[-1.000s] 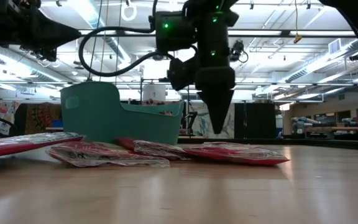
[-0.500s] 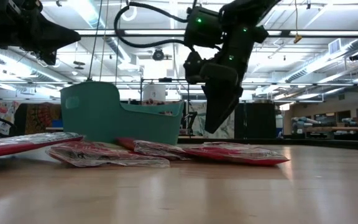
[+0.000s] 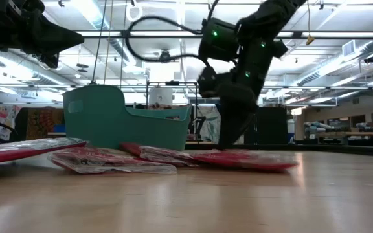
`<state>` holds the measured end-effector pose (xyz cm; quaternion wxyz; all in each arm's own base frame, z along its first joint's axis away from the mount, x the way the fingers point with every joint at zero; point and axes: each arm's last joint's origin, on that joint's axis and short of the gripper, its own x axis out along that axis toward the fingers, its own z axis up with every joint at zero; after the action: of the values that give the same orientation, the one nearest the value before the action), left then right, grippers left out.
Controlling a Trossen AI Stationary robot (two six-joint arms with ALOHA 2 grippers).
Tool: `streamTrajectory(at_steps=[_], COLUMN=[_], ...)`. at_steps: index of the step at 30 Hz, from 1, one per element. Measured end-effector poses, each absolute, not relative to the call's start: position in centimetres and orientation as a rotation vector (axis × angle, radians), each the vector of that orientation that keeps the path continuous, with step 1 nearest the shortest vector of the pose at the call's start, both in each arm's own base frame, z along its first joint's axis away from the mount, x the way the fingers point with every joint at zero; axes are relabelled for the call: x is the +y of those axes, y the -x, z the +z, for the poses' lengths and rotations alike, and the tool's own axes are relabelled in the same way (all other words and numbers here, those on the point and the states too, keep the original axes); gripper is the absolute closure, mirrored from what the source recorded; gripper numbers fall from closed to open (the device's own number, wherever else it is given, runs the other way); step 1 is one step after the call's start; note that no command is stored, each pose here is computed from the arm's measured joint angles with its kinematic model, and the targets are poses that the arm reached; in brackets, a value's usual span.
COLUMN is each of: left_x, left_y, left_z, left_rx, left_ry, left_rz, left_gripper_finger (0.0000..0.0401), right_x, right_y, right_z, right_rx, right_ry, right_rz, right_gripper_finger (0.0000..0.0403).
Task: Sort popcorn bags into baskets
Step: Put the red popcorn bag into the blue bin
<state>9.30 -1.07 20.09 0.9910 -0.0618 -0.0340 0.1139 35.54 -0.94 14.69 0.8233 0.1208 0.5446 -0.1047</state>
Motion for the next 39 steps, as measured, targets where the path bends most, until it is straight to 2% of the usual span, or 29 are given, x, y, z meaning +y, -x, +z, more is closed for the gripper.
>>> streamTrajectory(at_steps=[4,7,18,25,32,39], left_x=[-1.1,-1.1,-1.1,-1.1,-1.1,-1.1], left_y=[-9.3,-9.3,-9.3,-9.3,-9.3,-9.3], left_z=[20.1,20.1,20.1,20.0,20.0,20.0], left_rx=[-0.068,-0.068,-0.065,-0.061,-0.058,-0.058], left_ry=[0.124,0.124,0.123,0.119,0.118,0.120], left_rz=[0.228,0.228,0.229,0.229,0.230,0.229], left_gripper_finger=[0.0383,0.0383,0.0383,0.0383,0.0383,0.0383], right_x=[-0.9,-0.8,-0.8,-0.4,1.5,2.9], right_y=[-35.2,-35.1,-34.6,-36.0,-38.6,-40.6], right_z=[14.0,13.7,13.2,16.0,21.5,26.9], right_rx=[1.155,1.141,1.139,1.077,0.976,0.779], right_ry=[-0.255,-0.245,-0.249,-0.229,-0.048,0.140], right_rz=[-0.222,-0.216,-0.218,-0.207,-0.229,-0.282], right_gripper_finger=[0.0185,0.0214,0.0391,0.0395,0.0398,0.0400])
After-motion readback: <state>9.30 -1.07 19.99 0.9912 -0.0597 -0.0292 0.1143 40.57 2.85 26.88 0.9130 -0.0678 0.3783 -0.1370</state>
